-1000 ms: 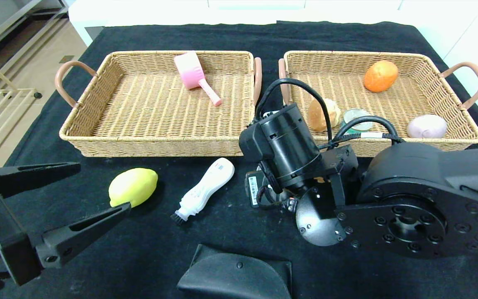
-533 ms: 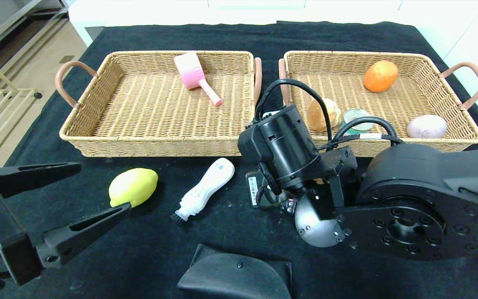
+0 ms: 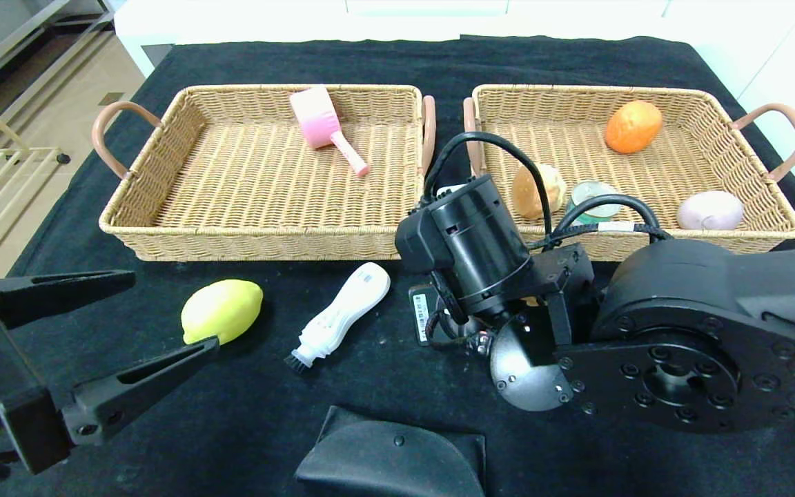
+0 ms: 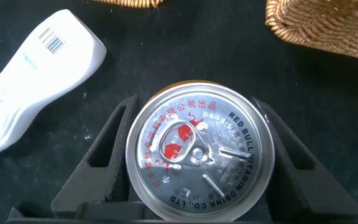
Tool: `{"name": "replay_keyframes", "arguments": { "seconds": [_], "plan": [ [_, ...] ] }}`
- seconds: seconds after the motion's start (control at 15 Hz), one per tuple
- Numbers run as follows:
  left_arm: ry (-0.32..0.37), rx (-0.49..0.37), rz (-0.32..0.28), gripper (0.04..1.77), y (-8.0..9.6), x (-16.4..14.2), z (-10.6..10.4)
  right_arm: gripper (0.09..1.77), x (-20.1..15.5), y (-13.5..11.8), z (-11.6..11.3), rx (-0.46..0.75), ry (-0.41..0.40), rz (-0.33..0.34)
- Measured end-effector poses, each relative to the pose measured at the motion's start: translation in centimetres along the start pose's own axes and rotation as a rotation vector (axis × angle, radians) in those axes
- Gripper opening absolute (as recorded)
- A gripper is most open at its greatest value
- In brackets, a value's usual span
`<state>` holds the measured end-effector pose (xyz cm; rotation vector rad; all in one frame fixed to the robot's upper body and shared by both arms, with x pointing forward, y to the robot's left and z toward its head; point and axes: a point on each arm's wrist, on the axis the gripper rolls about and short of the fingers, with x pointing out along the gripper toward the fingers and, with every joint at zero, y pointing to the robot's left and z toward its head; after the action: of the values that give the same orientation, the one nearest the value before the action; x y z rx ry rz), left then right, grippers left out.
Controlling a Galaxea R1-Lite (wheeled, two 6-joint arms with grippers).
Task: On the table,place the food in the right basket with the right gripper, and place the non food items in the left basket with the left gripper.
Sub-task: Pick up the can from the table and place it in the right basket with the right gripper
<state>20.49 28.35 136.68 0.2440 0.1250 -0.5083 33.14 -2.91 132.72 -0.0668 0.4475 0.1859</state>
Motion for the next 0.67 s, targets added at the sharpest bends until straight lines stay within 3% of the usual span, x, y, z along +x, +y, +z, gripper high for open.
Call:
{"name": "replay_keyframes", "arguments": {
  "seconds": [0.4, 0.67],
  "plan": [
    [-0.003, -0.001, 0.0, 1.72, 0.0, -0.1, 0.0, 1.19, -1.4, -0.2, 0.7, -0.016, -0.016, 0.02],
    [-0.003, -0.001, 0.001, 1.72, 0.0, -0.1, 0.1, 1.19, -3.5, -1.5, 2.0, -0.026, -0.027, 0.023]
  ]
}}
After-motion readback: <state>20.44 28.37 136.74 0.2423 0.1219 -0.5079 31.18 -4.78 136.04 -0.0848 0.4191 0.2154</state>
